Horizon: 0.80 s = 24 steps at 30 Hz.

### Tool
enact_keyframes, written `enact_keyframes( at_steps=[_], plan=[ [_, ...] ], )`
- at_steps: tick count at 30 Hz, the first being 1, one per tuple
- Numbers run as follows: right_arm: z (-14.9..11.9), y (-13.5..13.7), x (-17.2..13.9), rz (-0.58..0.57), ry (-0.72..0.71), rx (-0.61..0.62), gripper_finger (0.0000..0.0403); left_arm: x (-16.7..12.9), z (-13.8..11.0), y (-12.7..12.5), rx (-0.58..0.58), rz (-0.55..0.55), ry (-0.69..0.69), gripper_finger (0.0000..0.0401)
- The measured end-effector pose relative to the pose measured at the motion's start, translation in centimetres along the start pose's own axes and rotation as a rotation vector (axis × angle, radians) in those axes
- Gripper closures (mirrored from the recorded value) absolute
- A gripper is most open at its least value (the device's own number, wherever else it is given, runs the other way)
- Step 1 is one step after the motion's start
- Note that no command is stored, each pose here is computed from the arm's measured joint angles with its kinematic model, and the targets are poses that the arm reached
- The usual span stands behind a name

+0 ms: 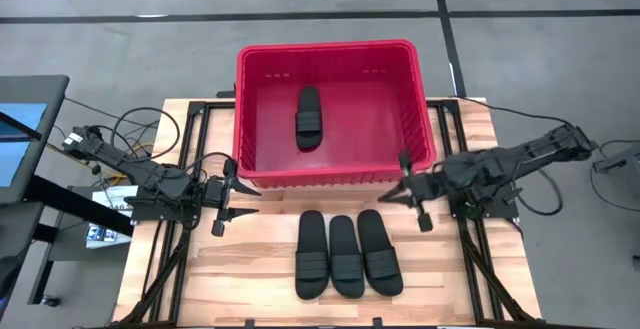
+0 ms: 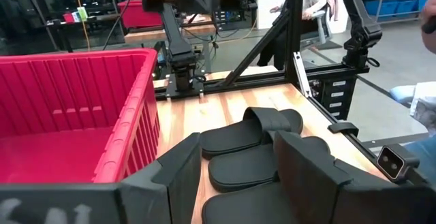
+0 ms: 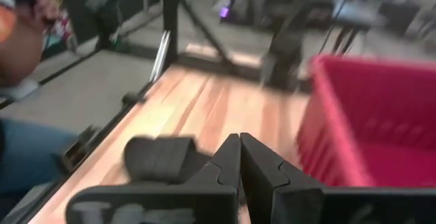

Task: Pick and place slides into bin
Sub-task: Put the center slide into the bin

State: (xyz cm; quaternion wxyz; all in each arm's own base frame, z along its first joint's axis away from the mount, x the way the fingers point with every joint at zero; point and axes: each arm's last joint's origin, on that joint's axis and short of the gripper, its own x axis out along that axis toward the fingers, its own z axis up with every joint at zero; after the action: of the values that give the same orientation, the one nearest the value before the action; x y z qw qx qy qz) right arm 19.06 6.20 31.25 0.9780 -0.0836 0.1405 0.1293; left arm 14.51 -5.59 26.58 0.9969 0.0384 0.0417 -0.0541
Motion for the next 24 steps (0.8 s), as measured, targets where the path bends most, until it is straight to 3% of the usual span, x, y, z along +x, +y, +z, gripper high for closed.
enact_keyframes(
  at_steps=[14, 24],
  plan=[
    [-3.6, 3.0, 6.1, 0.078, 0.266, 0.150, 0.0403, 0.0, 0.0, 0.0, 0.000, -0.001, 0.000, 0.0225],
    [-4.7, 3.1, 8.5, 0.037, 0.289, 0.341, 0.0403, 0.0, 0.0, -0.2, -0.030, -0.082, -0.003, 0.0225]
  ],
)
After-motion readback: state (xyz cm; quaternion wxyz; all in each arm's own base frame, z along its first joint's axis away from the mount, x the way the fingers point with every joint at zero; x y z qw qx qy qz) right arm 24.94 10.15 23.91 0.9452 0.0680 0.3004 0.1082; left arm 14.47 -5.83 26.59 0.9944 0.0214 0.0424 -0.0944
